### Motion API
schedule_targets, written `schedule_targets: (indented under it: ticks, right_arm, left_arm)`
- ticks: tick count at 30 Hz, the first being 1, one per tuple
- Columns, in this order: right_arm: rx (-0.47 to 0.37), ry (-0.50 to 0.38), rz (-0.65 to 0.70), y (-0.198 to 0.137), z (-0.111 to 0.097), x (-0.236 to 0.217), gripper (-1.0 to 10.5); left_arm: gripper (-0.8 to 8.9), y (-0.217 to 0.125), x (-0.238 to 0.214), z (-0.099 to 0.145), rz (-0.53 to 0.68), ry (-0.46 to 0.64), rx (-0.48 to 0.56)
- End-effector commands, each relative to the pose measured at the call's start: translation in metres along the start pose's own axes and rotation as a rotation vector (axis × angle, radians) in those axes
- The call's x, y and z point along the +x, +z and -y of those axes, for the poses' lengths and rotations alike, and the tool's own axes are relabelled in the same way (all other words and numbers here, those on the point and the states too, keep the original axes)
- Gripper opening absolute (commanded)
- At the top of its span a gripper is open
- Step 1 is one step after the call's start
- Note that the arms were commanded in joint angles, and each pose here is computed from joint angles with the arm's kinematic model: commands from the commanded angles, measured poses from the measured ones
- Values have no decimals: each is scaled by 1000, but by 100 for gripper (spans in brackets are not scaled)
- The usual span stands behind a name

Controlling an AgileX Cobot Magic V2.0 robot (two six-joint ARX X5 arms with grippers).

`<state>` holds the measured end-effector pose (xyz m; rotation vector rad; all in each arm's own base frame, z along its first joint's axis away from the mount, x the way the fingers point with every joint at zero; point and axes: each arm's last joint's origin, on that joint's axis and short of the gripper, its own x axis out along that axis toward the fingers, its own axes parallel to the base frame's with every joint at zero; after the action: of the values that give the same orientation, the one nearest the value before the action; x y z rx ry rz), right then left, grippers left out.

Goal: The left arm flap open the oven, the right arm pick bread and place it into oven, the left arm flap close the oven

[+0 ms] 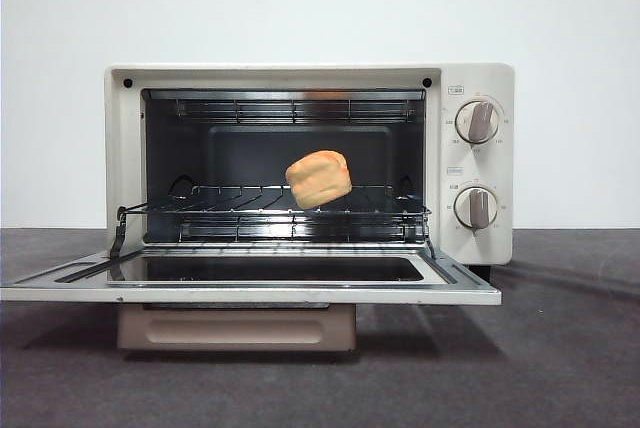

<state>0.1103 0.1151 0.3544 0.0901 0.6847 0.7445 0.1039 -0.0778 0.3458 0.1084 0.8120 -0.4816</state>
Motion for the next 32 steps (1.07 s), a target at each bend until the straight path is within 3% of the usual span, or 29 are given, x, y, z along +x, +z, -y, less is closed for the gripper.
schedule_targets:
  ticks: [1, 7, 10, 14, 19, 25, 32]
  right_arm:
    - [-28, 23, 40, -6, -1, -26, 441]
    - [-30, 35, 88, -30, 3, -72, 441]
    - [-19, 33, 100, -43, 7, -90, 441]
    - [1, 38, 105, -56, 10, -105, 441]
    - [-1, 73, 93, -61, 10, -109, 441]
    - [0, 69, 96, -61, 10, -109, 441]
    - [0, 60, 107, -60, 10, -109, 441]
  left_arm:
    - [7, 13, 18, -2, -58, -59, -45]
    - [8, 17, 55, -30, -131, -98, -196]
    - [7, 1, 76, -50, -151, -92, -292]
    - [7, -28, 107, -70, -146, -223, -462]
    - [7, -57, 131, -87, -178, -188, -601]
    - [7, -73, 144, -99, -245, -83, -678]
    - [7, -78, 166, -105, -337, -164, -744]
